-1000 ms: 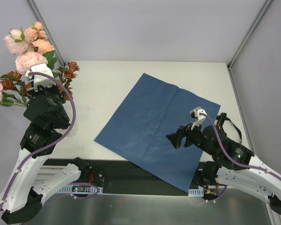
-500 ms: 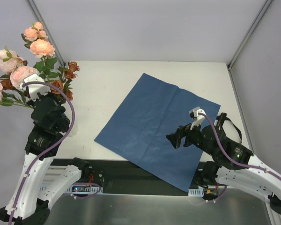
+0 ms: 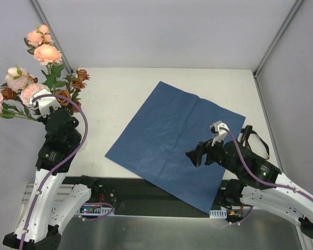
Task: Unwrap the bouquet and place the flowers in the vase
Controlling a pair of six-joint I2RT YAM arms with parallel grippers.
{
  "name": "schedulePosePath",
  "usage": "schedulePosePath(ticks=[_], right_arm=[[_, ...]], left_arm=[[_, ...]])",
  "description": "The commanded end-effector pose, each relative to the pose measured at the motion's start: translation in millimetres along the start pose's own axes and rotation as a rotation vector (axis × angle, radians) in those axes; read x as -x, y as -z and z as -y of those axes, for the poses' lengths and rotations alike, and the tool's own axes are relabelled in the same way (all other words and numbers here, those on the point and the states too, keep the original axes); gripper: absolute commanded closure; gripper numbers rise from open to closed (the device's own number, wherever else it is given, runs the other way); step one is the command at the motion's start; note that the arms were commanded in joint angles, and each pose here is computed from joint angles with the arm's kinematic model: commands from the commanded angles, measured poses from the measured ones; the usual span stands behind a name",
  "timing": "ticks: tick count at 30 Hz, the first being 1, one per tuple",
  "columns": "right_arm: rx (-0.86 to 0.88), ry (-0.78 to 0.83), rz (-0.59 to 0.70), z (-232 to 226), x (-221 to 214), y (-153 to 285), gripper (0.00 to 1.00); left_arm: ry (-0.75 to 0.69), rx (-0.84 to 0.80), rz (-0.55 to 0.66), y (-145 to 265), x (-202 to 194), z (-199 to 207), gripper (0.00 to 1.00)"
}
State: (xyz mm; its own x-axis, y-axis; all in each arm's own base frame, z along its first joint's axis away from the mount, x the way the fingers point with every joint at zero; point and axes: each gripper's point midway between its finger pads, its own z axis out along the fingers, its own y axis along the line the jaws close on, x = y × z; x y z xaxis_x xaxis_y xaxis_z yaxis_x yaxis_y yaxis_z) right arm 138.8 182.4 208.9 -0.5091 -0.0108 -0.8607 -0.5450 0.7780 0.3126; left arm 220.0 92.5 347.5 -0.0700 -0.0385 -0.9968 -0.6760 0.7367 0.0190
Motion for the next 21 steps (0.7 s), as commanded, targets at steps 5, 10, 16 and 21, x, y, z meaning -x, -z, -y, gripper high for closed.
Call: schedulePosePath(ticks=[5,10,16,21], right_arm=[[-0.002,-0.014,0.016,0,2,0,0.14],[-0.002,-0.014,0.006,-1,1,-2,0.14],[-0.005,-0.005,-0.007,-2,2,-3,0.14],[-0.055,0.028,-0.020,6,7,4,0.14]], left_arm=[[0.054,-0.060,-0.058,9,-15,2,0.72],[0.106,-0.151,-0.098,25,-20,3,0.54],[0.156,-0.380,-0.158,56,-19,19,0.29],[0.238,-0.553,-0.144,88,-5,22,0.22]])
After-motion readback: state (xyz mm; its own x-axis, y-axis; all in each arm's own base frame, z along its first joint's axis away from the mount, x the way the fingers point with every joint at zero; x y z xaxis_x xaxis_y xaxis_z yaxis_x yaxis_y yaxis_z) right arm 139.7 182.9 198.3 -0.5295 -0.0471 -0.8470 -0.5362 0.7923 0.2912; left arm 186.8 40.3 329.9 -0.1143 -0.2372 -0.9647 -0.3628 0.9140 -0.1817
